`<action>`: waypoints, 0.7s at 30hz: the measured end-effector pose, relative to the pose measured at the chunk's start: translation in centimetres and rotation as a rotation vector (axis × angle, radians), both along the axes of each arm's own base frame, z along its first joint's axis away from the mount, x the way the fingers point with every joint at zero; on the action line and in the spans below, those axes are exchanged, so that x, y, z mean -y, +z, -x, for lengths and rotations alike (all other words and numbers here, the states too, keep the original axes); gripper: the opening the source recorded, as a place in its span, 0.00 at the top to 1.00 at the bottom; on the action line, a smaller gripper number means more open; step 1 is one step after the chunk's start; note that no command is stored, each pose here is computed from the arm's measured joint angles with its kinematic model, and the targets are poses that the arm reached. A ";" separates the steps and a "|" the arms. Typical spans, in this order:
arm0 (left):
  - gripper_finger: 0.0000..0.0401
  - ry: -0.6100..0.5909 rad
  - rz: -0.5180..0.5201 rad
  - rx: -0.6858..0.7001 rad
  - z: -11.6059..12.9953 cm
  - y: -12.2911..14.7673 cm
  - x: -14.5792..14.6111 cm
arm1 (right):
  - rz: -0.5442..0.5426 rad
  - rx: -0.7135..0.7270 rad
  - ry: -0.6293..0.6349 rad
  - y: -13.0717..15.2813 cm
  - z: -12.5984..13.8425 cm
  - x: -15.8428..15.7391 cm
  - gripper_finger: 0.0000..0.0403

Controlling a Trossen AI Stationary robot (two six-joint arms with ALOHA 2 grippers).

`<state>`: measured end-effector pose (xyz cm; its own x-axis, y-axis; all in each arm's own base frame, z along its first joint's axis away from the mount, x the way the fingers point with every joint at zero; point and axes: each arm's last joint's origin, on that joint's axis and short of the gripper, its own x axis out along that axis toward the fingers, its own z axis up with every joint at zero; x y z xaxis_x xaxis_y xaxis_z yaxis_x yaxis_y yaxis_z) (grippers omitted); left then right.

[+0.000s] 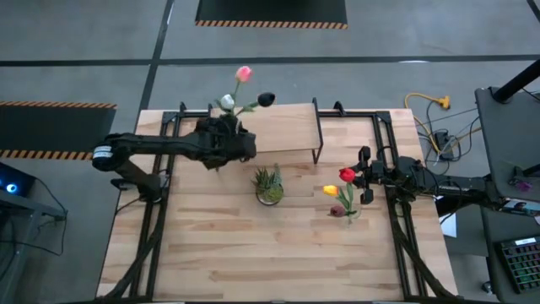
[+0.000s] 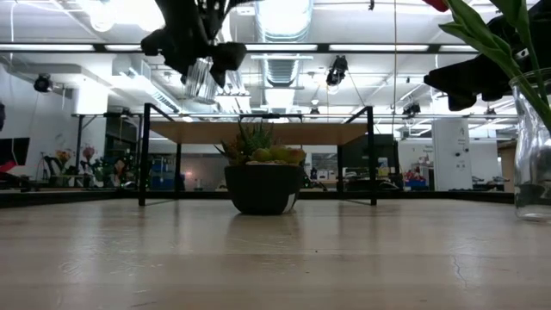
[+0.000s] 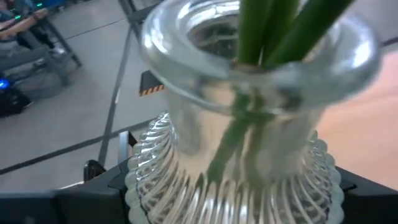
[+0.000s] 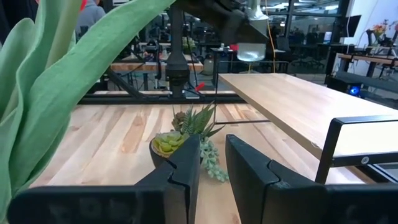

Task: Pick and place flowers into a vace then onto a shelf
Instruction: Put the left transparent vase with the flowers on the shelf

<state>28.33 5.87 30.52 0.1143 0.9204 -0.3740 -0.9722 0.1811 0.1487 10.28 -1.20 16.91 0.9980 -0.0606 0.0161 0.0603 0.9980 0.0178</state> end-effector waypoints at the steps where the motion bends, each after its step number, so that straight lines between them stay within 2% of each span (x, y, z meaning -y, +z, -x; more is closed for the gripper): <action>1: 0.35 0.014 -0.001 0.002 0.0 -0.2 -0.4 | 0.000 0.000 -0.001 0.0 0.0 0.0 0.83; 4: 0.35 0.046 -0.002 0.055 -0.2 -0.9 -1.6 | 0.019 -0.001 -0.001 0.0 0.0 0.0 0.83; 13: 0.35 0.030 -0.004 0.101 -0.5 -3.8 -3.2 | 0.020 -0.002 -0.002 0.0 0.0 0.0 0.83; 21: 0.35 0.015 0.040 0.108 -0.3 -4.2 -3.8 | 0.020 -0.001 -0.002 0.0 0.0 0.0 0.83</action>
